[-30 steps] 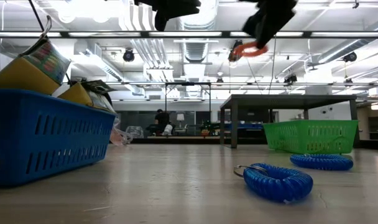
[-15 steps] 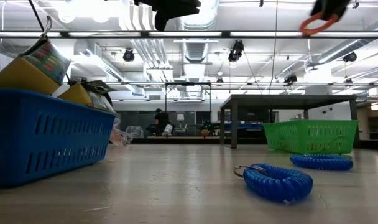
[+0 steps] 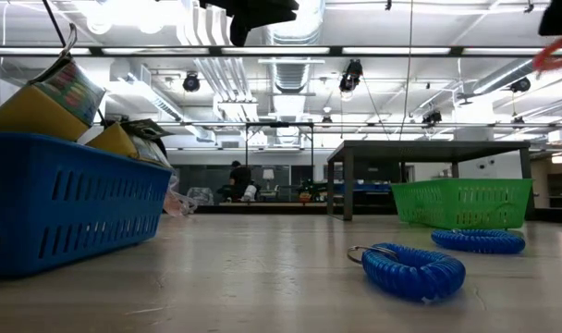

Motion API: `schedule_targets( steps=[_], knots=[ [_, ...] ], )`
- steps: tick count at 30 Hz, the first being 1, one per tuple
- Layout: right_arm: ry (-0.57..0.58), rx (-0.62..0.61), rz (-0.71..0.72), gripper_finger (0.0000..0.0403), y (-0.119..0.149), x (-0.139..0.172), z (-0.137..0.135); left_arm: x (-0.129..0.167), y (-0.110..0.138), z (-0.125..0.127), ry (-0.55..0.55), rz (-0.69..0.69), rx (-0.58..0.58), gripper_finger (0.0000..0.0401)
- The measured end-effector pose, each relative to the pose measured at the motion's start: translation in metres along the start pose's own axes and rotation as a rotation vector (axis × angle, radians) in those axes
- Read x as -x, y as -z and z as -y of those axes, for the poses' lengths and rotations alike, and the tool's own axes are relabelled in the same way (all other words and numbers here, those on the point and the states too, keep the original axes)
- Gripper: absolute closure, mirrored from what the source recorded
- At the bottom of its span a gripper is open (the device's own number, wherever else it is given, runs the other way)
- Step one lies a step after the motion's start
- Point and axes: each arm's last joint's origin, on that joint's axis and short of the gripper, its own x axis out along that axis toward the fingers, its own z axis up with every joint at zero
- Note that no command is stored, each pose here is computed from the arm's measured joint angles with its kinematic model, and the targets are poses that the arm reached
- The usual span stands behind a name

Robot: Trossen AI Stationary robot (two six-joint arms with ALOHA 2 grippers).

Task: Pick & Place Office Desk Supplies
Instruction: Put the orange spring keychain into the orange bin

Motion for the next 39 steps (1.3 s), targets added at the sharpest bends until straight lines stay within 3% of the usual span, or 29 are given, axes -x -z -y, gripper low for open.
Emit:
schedule_targets(
  steps=[8, 17, 25, 35, 39],
  knots=[
    [-0.010, -0.040, -0.152, 0.0390, 0.025, -0.033, -0.015, 0.000, 0.000, 0.000, 0.000, 0.000, 0.001, 0.0303],
    [-0.065, -0.083, -0.142, 0.0390, 0.056, -0.072, -0.036, 0.000, 0.000, 0.000, 0.000, 0.000, 0.003, 0.0303],
    [0.002, -0.133, -0.166, 0.0390, 0.081, -0.109, -0.051, 0.000, 0.000, 0.000, 0.000, 0.000, 0.002, 0.0302],
    [0.201, -0.134, -0.162, 0.0390, 0.096, -0.145, -0.068, 0.000, 0.000, 0.000, 0.000, 0.000, 0.019, 0.0302],
    [0.181, -0.062, -0.170, 0.0390, 0.099, -0.159, -0.079, 0.000, 0.000, 0.000, 0.000, 0.000, 0.023, 0.0302]
  ],
)
